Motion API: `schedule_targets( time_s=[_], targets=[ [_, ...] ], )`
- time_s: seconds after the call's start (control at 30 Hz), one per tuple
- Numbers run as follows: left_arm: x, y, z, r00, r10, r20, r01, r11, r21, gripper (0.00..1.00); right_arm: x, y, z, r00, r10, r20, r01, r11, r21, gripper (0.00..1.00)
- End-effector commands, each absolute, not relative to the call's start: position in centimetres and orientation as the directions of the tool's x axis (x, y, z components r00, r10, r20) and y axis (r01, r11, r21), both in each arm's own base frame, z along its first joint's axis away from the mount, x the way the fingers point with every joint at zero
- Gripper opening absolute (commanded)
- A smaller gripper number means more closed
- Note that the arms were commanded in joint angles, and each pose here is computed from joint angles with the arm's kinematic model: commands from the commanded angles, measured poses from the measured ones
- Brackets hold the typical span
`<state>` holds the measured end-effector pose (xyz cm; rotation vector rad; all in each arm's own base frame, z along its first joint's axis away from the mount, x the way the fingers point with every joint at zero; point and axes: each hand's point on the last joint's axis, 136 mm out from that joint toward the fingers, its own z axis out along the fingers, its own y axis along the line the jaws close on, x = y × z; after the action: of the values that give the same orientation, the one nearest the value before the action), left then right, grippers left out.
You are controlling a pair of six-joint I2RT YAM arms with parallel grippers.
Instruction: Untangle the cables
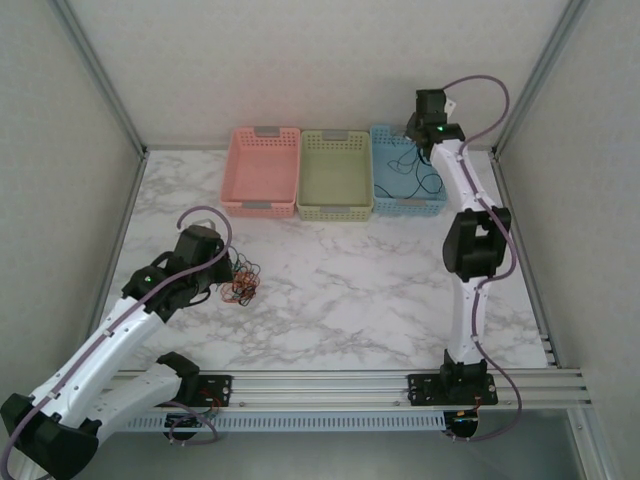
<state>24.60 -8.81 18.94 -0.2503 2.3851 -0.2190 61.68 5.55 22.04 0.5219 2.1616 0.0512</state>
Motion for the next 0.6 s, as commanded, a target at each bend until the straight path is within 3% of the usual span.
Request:
schedule_targets(
  time_s=[0.0, 0.07, 0.1, 0.17, 0.33, 0.57],
  targets=[
    [24.7, -9.0, 18.6, -0.732, -0.234, -0.639, -0.106, 0.967, -0.233, 0.00, 61.3, 5.8, 20.9, -0.564, 0.420, -0.711, 0.374, 0.897, 0.234, 0.24],
    [24.8, -9.2, 18.5, -0.736, -0.232, -0.636, -0.101, 0.966, -0.236, 0.00, 61.0, 5.7, 20.5, -0.568, 0.437, -0.697, 0.391, 0.889, 0.239, 0.35],
    [24.8, -9.3, 18.5, -0.737, -0.232, -0.634, -0.098, 0.966, -0.239, 0.00, 60.7, 5.8, 20.3, -0.578, 0.443, -0.685, 0.392, 0.887, 0.243, 0.44],
    [24.8, -9.6, 18.5, -0.742, -0.229, -0.630, -0.088, 0.965, -0.248, 0.00, 60.0, 6.0, 20.5, -0.601, 0.451, -0.659, 0.383, 0.887, 0.258, 0.52],
    [24.7, -10.4, 18.8, -0.747, -0.226, -0.626, -0.053, 0.958, -0.283, 0.00, 56.6, 6.5, 23.3, -0.617, 0.443, -0.651, 0.334, 0.896, 0.293, 0.53],
    [24.3, -14.0, 20.3, -0.767, -0.206, -0.608, 0.095, 0.900, -0.425, 0.00, 46.5, 10.5, 25.4, -0.652, 0.436, -0.621, 0.104, 0.862, 0.496, 0.47]
  ],
)
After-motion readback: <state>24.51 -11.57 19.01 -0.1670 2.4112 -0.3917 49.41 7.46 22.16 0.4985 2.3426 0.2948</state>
